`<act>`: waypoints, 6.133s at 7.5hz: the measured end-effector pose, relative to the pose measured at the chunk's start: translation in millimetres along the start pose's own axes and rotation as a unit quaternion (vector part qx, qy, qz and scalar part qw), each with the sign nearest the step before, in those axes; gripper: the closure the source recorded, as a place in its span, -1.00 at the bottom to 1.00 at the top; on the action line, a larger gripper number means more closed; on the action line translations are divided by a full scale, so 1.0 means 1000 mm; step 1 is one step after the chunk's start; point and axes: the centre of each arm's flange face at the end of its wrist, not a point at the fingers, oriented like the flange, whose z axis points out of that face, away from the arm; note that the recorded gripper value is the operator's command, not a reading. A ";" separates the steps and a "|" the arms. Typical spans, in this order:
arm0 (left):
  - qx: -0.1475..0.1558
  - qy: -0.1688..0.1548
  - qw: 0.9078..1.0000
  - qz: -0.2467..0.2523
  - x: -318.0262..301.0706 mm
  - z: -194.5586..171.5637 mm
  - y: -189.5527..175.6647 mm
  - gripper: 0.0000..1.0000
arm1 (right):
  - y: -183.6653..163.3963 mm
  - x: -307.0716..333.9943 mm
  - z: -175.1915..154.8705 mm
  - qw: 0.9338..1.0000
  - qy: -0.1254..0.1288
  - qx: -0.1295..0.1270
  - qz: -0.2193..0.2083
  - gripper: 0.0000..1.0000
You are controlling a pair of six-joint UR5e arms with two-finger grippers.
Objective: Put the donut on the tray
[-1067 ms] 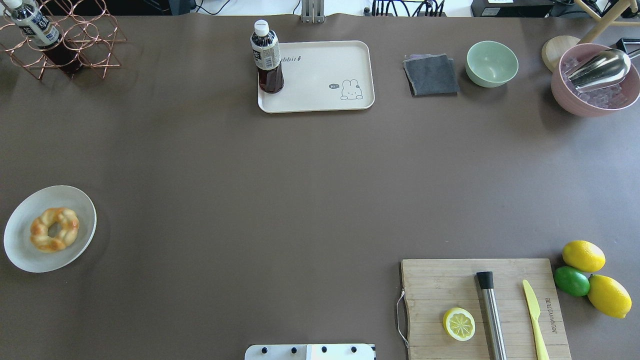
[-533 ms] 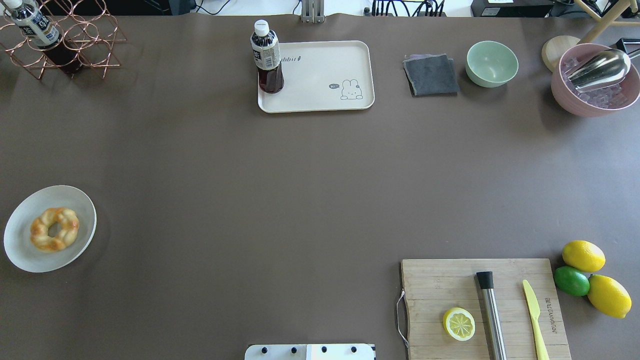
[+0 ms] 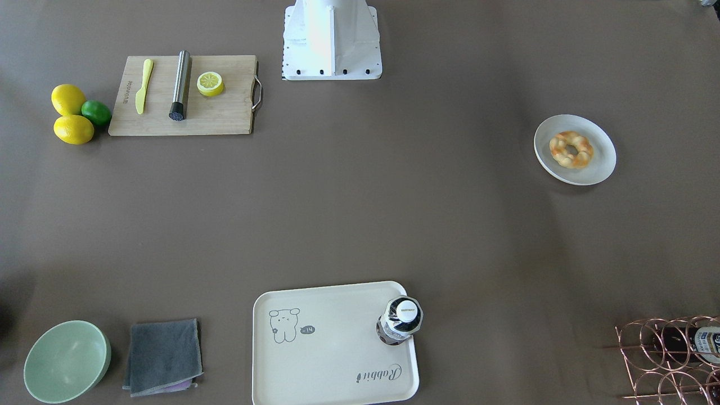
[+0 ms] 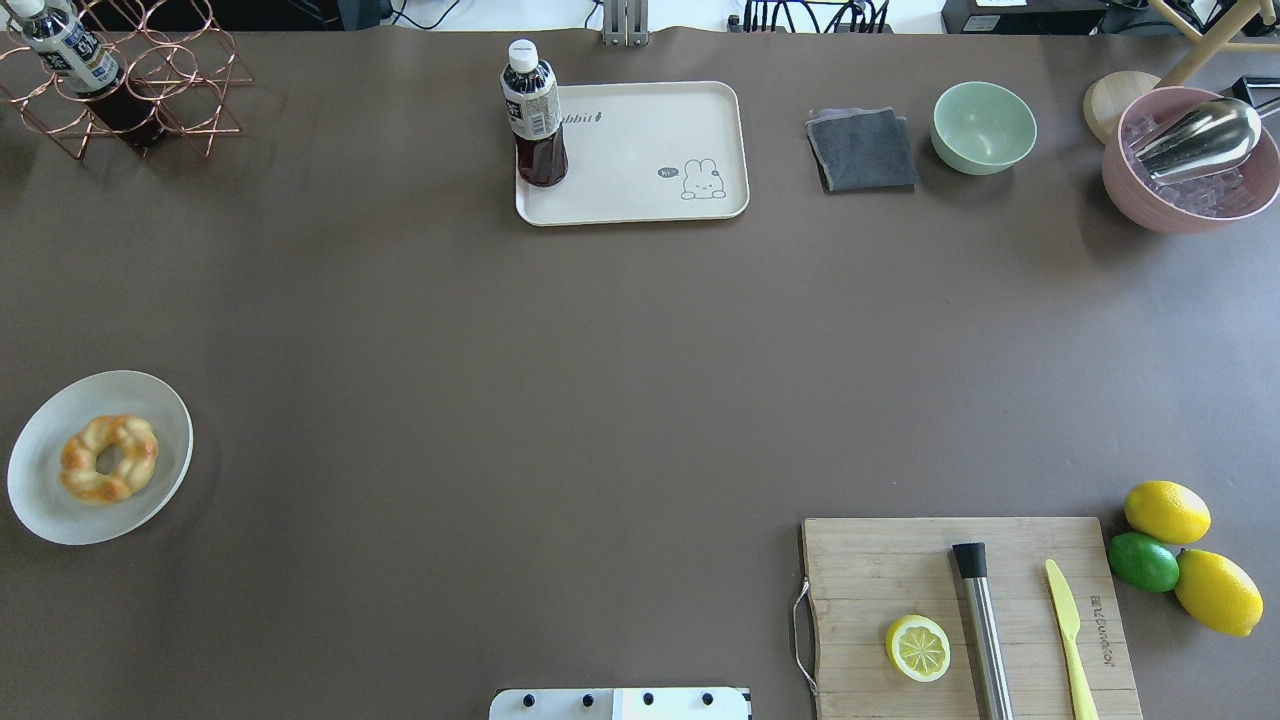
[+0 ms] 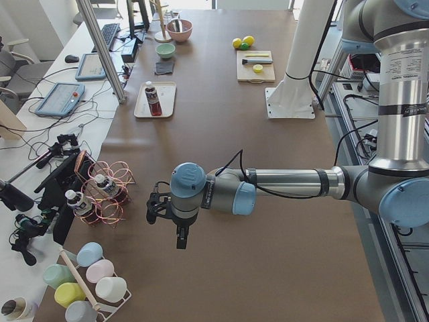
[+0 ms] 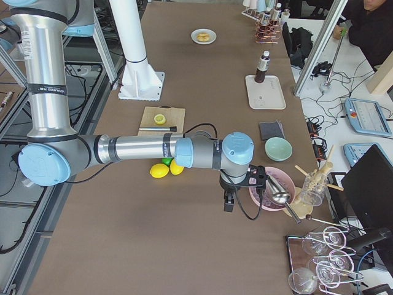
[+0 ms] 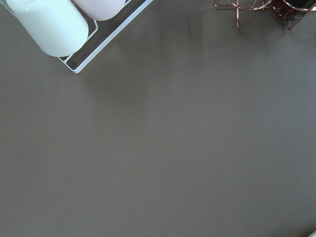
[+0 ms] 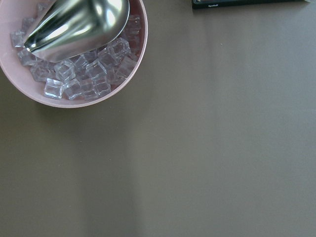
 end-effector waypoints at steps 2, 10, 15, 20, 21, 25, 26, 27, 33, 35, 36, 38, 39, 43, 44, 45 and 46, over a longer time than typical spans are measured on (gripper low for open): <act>0.003 0.004 1.000 0.000 -0.001 -0.003 0.001 -0.96 | 0.003 0.003 0.002 1.000 -0.001 -0.002 0.002 -1.00; -0.001 0.037 0.999 0.034 0.054 -0.002 -0.001 -0.96 | 0.003 0.002 -0.001 1.000 -0.001 0.002 0.000 -1.00; 0.006 0.072 0.997 0.003 0.130 0.034 0.031 -0.96 | 0.003 0.000 -0.002 1.000 -0.004 0.003 0.000 -1.00; 0.027 0.099 0.995 -0.005 0.130 0.133 0.113 -0.94 | 0.006 0.000 0.001 1.000 -0.020 -0.001 0.002 -1.00; 0.028 0.101 0.994 -0.004 0.130 0.144 0.121 -0.93 | 0.009 0.001 0.003 1.000 -0.023 -0.002 0.003 -1.00; 0.029 0.097 0.995 0.008 0.140 0.177 0.142 -0.18 | 0.014 0.007 0.004 1.000 -0.024 -0.003 0.009 -1.00; 0.027 0.097 0.995 0.011 0.140 0.181 0.144 -0.18 | 0.014 0.008 0.003 1.000 -0.024 -0.002 0.010 -1.00; 0.024 0.097 0.995 0.013 0.142 0.184 0.146 -0.18 | 0.014 0.009 0.003 1.000 -0.024 -0.002 0.010 -1.00; 0.021 0.110 0.993 0.029 0.149 0.191 0.150 1.00 | 0.009 0.007 0.000 1.000 -0.021 0.001 0.008 -1.00; 0.020 0.117 0.992 0.031 0.150 0.191 0.151 1.00 | 0.007 0.007 0.000 1.000 -0.020 0.001 0.007 -1.00; 0.016 0.123 0.992 0.033 0.154 0.190 0.150 1.00 | 0.007 0.006 0.000 1.000 -0.020 0.002 0.007 -1.00; -0.025 0.171 0.985 0.022 0.156 0.163 0.140 1.00 | 0.004 0.004 -0.003 1.000 -0.020 0.004 0.005 -1.00; -0.037 0.195 0.980 0.009 0.158 0.139 0.125 1.00 | 0.001 0.001 -0.005 1.000 -0.021 0.006 0.003 -1.00; -0.036 0.210 0.977 -0.024 0.233 0.037 0.075 1.00 | -0.018 -0.031 -0.033 0.999 -0.042 0.031 -0.016 -1.00; -0.030 0.213 0.976 -0.032 0.256 0.019 0.063 1.00 | -0.022 -0.052 -0.043 0.998 -0.049 0.040 -0.026 -1.00; -0.024 0.218 0.975 -0.042 0.275 0.006 0.056 1.00 | -0.022 -0.085 -0.048 0.997 -0.055 0.043 -0.044 -1.00; -0.019 0.222 0.974 -0.050 0.293 -0.003 0.050 1.00 | -0.019 -0.134 -0.050 0.995 -0.062 0.042 -0.060 -1.00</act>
